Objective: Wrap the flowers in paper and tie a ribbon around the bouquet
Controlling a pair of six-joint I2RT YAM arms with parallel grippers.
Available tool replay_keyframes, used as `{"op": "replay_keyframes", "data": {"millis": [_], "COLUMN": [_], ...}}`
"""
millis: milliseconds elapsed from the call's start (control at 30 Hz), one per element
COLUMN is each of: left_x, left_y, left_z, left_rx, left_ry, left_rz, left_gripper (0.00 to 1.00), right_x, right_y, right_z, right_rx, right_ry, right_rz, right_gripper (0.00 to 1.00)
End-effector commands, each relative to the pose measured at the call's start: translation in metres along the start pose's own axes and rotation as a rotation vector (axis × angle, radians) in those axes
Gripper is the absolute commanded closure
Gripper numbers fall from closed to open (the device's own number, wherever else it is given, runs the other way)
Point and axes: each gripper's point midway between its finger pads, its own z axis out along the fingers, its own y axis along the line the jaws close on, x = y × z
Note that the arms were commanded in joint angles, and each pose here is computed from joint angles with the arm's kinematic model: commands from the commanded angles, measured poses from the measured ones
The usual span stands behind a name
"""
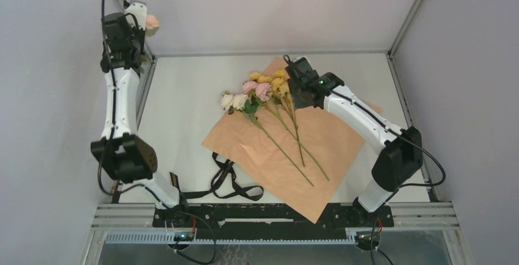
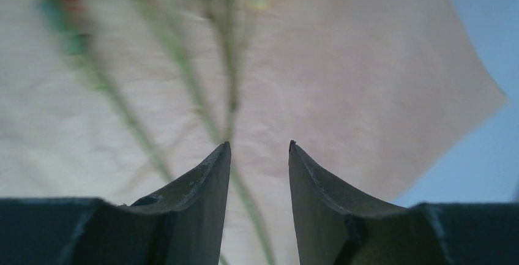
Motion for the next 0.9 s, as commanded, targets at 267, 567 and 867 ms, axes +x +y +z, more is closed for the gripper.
{"op": "replay_keyframes", "data": {"millis": [267, 567, 867], "left_x": [-0.113, -0.153, -0.165], "left_y": [-0.128, -0.18, -0.185], "left_z": [-0.234, -0.323, -0.362], "left_rx": [0.839, 1.171, 1.32], "left_ry": [-0.201, -0.21, -0.191], "left_rz": [-0.502, -0.608, -0.669], "left_gripper": [1.0, 1.0, 1.0], "right_x": [-0.094, -0.13, -0.131], "right_y": [0.203, 0.212, 0.2], "right_z": [-0.197, -0.214, -0.177], "right_rx": [-0.948, -0.922, -0.842], "right_ry": [-0.626, -0.827, -0.744], "right_rz": [-0.005, 0.123, 0.19], "right_gripper": [0.48, 0.21, 0.85]}}
